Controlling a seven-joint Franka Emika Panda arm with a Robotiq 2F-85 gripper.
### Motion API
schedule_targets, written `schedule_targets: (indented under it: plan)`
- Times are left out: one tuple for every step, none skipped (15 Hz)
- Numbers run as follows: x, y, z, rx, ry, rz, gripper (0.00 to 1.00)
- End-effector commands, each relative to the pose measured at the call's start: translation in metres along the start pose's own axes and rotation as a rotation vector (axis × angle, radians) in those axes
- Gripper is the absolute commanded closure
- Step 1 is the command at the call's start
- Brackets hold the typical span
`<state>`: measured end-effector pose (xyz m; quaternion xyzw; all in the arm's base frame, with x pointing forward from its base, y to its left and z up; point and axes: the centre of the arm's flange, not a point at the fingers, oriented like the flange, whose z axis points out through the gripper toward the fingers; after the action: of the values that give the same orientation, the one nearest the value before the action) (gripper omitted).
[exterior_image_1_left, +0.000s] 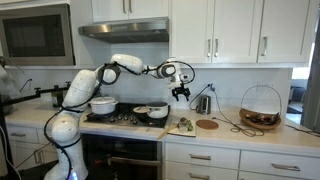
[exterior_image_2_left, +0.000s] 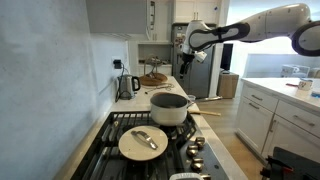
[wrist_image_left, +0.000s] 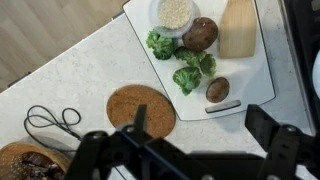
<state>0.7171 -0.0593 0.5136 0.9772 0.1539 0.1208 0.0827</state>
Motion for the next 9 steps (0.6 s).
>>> schedule_targets:
  plan:
    - [0.033,0.019,0.012,0.03,-0.054,-0.039,0.0]
    - [0.035,0.02,0.019,0.034,-0.071,-0.038,0.0]
    - [0.037,0.022,0.027,0.038,-0.085,-0.042,0.0]
    - [0.04,0.022,0.033,0.044,-0.097,-0.047,0.0]
    - [0.042,0.022,0.041,0.049,-0.11,-0.048,0.0]
    - [0.045,0.022,0.048,0.053,-0.122,-0.048,0.0]
    - [0.047,0.021,0.055,0.058,-0.133,-0.05,0.0]
    - [0.049,0.019,0.062,0.063,-0.144,-0.053,0.0]
    - [0.051,0.017,0.068,0.07,-0.153,-0.059,0.0]
